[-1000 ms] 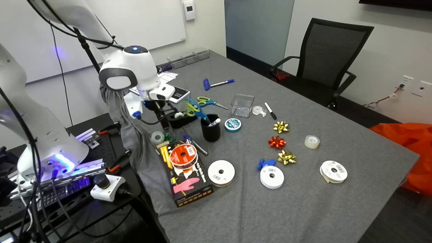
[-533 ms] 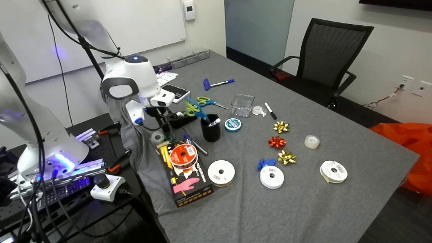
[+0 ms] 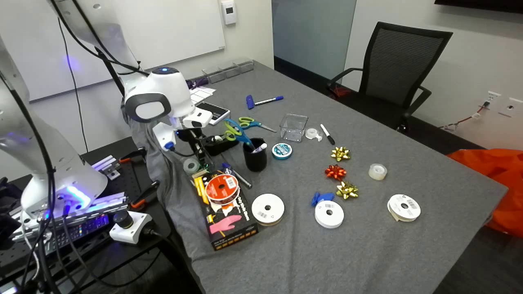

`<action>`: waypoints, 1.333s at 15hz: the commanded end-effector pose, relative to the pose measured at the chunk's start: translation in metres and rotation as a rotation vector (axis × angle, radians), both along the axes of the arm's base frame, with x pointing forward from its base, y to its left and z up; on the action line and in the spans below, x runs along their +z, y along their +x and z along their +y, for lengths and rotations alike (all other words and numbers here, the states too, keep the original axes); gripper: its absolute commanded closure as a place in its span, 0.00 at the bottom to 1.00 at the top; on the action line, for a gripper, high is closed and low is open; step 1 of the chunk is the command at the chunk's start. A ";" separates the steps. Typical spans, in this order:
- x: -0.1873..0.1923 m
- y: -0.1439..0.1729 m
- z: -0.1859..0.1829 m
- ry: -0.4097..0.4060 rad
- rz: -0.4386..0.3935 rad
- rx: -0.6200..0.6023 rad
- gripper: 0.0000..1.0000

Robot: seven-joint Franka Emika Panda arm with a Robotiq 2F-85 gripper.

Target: Move the clear container in front backwards.

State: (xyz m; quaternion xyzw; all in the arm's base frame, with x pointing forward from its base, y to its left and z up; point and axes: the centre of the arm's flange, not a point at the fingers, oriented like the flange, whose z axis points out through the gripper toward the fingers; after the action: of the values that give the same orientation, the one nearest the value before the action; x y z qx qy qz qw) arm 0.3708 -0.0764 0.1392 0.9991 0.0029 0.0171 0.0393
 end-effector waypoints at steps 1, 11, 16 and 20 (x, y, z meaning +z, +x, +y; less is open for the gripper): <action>0.041 -0.002 0.012 -0.017 0.019 0.013 1.00; 0.126 0.017 0.084 0.016 -0.041 0.011 0.99; 0.170 0.068 0.147 0.076 -0.104 -0.178 0.99; 0.186 0.123 0.167 0.080 -0.150 -0.363 0.99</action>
State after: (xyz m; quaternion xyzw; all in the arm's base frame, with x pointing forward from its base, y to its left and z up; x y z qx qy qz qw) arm 0.4454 0.0829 0.3231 0.9887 -0.1222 0.0868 -0.0052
